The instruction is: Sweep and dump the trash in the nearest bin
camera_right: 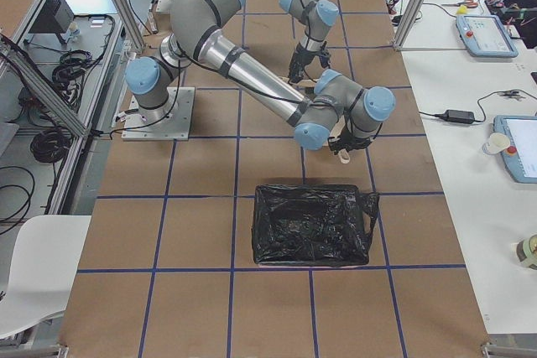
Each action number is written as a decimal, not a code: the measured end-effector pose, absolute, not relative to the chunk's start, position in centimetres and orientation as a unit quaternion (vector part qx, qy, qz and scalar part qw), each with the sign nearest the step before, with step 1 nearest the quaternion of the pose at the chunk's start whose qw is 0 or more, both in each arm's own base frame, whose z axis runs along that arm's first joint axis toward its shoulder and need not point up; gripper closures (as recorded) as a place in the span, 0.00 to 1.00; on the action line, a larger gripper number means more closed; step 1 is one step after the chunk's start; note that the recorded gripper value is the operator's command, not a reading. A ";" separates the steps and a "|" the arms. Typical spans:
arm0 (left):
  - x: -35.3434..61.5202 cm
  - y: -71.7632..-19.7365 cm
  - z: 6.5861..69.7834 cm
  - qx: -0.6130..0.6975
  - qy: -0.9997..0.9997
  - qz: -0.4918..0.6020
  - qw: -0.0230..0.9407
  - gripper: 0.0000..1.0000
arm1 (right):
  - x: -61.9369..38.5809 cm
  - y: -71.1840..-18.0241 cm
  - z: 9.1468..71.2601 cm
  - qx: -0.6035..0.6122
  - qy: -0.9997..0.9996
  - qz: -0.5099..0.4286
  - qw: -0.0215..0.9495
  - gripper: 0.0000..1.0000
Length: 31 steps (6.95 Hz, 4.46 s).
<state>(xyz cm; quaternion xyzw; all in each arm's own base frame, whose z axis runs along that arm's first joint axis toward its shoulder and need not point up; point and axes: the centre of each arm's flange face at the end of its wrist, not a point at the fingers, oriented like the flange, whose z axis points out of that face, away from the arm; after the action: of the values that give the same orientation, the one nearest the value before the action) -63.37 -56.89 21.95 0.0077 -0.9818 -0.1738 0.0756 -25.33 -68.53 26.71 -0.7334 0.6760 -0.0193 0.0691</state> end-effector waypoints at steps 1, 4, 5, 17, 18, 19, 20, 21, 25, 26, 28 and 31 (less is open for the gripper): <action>-63.6 -56.9 21.6 0.007 -0.982 -0.171 0.080 0.81 | -25.3 -68.5 26.7 -0.733 0.676 -0.019 0.070 0.99; -64.6 -56.1 21.7 -0.001 -0.982 -0.167 0.084 0.81 | -25.3 -68.5 26.8 -0.733 0.676 -0.019 0.069 0.99; -64.8 -55.9 21.7 -0.002 -0.983 -0.166 0.084 0.81 | -25.3 -68.5 26.8 -0.733 0.676 -0.019 0.069 0.99; -65.9 -56.2 21.2 -0.074 -0.978 -0.144 0.131 0.81 | -25.3 -68.5 26.7 -0.733 0.676 -0.019 0.071 0.99; -66.5 -56.0 20.9 -0.093 -0.975 -0.139 0.143 0.81 | -25.3 -68.5 26.7 -0.733 0.676 -0.019 0.071 0.99; -67.1 -55.6 20.5 -0.112 -0.973 -0.134 0.151 0.81 | -25.3 -68.5 26.7 -0.733 0.676 -0.019 0.070 0.99; -67.6 -55.2 20.4 -0.134 -0.970 -0.131 0.156 0.81 | -25.3 -68.5 26.7 -0.733 0.676 -0.019 0.070 0.99; -68.0 -54.7 20.4 -0.155 -0.967 -0.127 0.158 0.81 | -25.3 -68.5 26.7 -0.733 0.676 -0.019 0.070 0.99; -70.6 -51.3 20.7 -0.263 -0.946 -0.110 0.157 0.80 | -25.3 -68.5 26.8 -0.733 0.676 -0.019 0.070 0.99; -70.8 -50.9 21.4 -0.275 -0.943 -0.105 0.158 0.80 | -25.3 -68.5 26.8 -0.733 0.676 -0.019 0.070 0.99; -70.5 -50.6 25.7 -0.251 -0.946 -0.098 0.178 0.80 | -25.3 -68.6 26.8 -0.733 0.676 -0.020 0.070 0.99; -62.4 -58.0 30.2 -0.154 -0.964 -0.098 0.192 0.81 | -25.6 -68.5 26.7 -0.731 0.678 -0.024 0.071 0.99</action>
<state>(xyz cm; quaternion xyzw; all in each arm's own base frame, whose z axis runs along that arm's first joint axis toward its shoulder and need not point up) -62.39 -57.95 30.19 -0.1542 -0.9642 -0.0976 0.1923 -25.57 -68.55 26.74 -0.7312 0.6781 -0.0241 0.0711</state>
